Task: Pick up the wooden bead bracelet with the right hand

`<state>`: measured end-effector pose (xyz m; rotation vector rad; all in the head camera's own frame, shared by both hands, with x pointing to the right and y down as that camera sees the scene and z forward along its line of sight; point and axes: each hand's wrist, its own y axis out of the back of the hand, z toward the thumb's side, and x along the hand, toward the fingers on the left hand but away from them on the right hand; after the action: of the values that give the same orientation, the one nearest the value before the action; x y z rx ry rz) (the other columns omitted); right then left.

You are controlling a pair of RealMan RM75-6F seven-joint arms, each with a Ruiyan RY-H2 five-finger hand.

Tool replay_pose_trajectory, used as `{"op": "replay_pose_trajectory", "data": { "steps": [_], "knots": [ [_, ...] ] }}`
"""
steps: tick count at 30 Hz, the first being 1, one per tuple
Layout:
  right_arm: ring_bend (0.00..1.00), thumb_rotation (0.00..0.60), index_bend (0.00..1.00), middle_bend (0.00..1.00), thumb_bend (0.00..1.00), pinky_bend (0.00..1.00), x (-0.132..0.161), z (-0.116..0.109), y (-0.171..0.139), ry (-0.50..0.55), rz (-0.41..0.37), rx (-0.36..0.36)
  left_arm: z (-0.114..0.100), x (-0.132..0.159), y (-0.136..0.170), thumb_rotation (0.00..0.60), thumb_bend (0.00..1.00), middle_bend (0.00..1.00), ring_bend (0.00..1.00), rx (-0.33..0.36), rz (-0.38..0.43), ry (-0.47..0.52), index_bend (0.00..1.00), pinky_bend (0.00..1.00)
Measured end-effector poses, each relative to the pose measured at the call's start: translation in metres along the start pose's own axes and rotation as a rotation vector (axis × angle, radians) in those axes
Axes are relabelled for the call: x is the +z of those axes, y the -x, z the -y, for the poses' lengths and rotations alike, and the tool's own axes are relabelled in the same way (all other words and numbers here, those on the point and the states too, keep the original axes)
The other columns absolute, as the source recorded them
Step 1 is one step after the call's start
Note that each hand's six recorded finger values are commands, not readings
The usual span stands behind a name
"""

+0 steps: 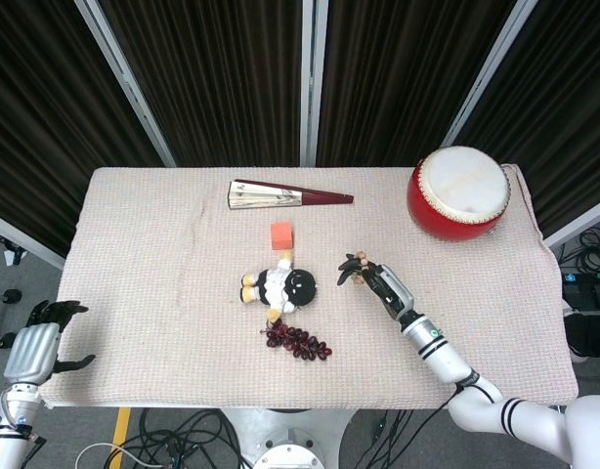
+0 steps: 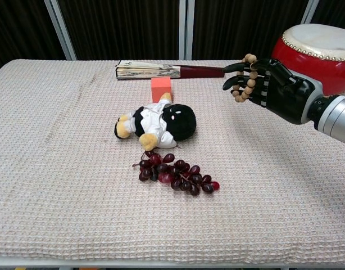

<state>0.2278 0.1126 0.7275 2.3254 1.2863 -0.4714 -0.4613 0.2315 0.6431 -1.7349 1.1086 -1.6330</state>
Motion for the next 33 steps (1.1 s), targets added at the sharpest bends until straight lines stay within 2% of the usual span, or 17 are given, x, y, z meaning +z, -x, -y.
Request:
{"op": "replay_pose_trajectory", "data": {
  "steps": [9,19,29,30,32,33],
  "knots": [
    [0.00,0.210,0.30,0.43,1.00,0.00,0.0011,-0.0003,-0.0017,0.004,-0.009,0.024,-0.0003,-0.0002,0.0003,0.600,0.00,0.16,0.11,0.002,0.001,0.000,0.26,0.06],
    [0.00,0.208,0.22,0.36,1.00,0.00,-0.0002,-0.0016,-0.0030,-0.006,-0.007,0.056,-0.0004,-0.0004,0.0004,0.600,0.00,0.16,0.11,0.003,0.001,0.002,0.26,0.06],
    [0.00,0.207,0.21,0.37,1.00,0.00,0.0017,-0.0049,-0.0049,-0.009,-0.022,0.050,-0.0012,0.0006,-0.0003,0.600,0.00,0.16,0.11,0.005,0.005,-0.001,0.26,0.06],
    [0.00,0.207,0.21,0.38,0.97,0.00,0.0018,-0.0050,-0.0051,-0.008,-0.023,0.050,-0.0011,0.0009,-0.0005,0.600,0.00,0.16,0.11,0.004,0.005,-0.001,0.26,0.06],
    [0.00,0.208,0.21,0.41,0.84,0.00,0.0019,-0.0050,-0.0057,-0.001,-0.022,0.050,-0.0012,0.0012,-0.0006,0.600,0.00,0.16,0.11,0.004,0.006,-0.002,0.26,0.06],
    [0.00,0.210,0.21,0.42,0.72,0.00,0.0018,-0.0048,-0.0060,0.001,-0.022,0.052,-0.0012,0.0014,-0.0007,0.600,0.00,0.16,0.11,0.003,0.006,-0.002,0.26,0.06]
  ]
}}
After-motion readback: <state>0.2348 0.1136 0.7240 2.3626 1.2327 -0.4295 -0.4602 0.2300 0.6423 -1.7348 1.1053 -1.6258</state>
